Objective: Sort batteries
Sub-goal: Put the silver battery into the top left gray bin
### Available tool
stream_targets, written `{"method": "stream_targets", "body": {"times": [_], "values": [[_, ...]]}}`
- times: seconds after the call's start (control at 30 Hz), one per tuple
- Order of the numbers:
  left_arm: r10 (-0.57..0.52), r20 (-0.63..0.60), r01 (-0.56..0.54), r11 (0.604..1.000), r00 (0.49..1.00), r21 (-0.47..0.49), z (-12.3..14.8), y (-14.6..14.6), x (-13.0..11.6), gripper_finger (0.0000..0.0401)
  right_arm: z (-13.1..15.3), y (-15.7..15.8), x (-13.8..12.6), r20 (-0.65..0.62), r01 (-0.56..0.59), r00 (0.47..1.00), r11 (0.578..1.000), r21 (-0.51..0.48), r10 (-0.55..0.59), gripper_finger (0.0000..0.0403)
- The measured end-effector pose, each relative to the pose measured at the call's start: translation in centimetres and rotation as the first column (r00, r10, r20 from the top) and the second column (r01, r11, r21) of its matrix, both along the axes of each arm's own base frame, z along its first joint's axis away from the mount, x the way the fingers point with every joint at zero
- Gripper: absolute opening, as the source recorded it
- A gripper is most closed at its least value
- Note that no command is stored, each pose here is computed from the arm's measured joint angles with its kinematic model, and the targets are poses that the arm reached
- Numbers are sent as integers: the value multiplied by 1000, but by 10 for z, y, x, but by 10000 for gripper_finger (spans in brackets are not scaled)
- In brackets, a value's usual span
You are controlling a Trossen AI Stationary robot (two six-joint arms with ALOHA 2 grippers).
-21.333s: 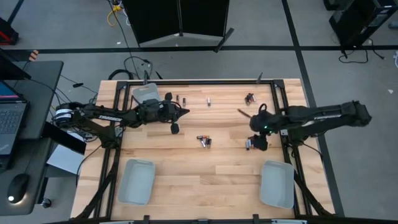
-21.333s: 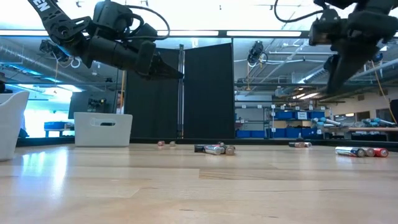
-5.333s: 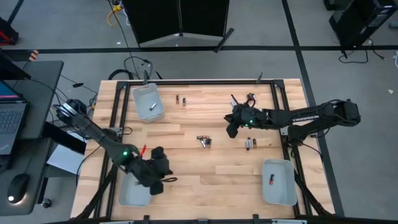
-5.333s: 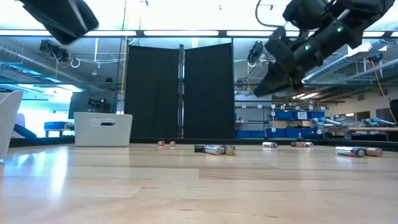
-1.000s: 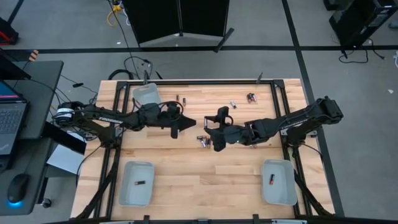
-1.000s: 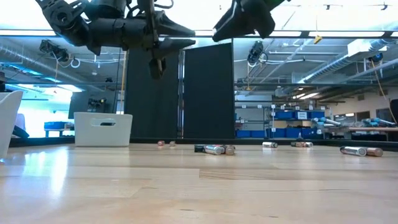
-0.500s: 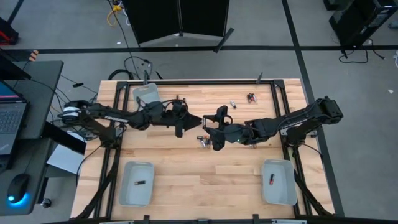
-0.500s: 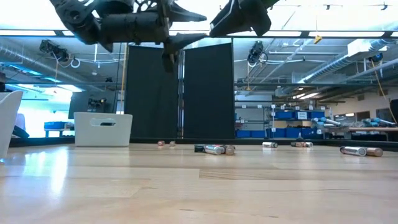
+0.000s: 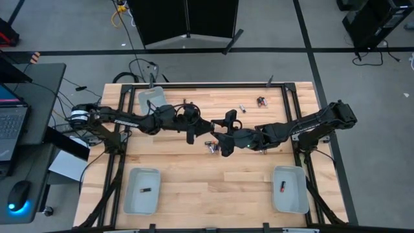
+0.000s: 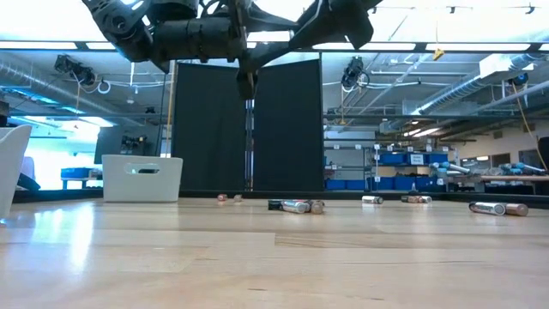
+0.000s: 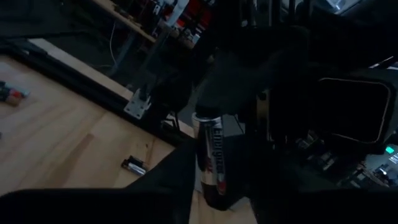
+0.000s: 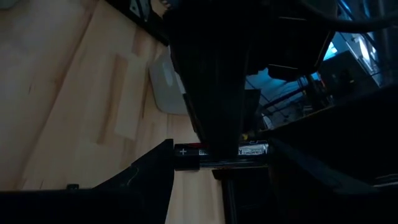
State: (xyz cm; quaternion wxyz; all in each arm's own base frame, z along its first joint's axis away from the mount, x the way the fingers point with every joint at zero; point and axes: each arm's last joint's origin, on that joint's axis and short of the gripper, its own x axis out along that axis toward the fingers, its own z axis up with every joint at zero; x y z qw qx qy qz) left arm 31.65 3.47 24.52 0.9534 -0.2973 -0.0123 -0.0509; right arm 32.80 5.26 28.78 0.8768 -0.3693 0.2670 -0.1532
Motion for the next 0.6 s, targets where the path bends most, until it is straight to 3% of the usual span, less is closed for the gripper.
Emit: {"method": "stream_targets", "body": {"times": [0.17,0.33,0.6], "values": [[14,4,-14,999,1000,43,0,0,0,50,1,0,0,3,-1,1000,1000,-14,1,233],[-2,7,2,996,1000,89,0,0,0,48,1,0,0,6,-1,1000,1000,-10,1,245],[9,-40,-2,982,999,189,7,5,-10,48,2,0,0,44,39,998,999,35,-41,306]]}}
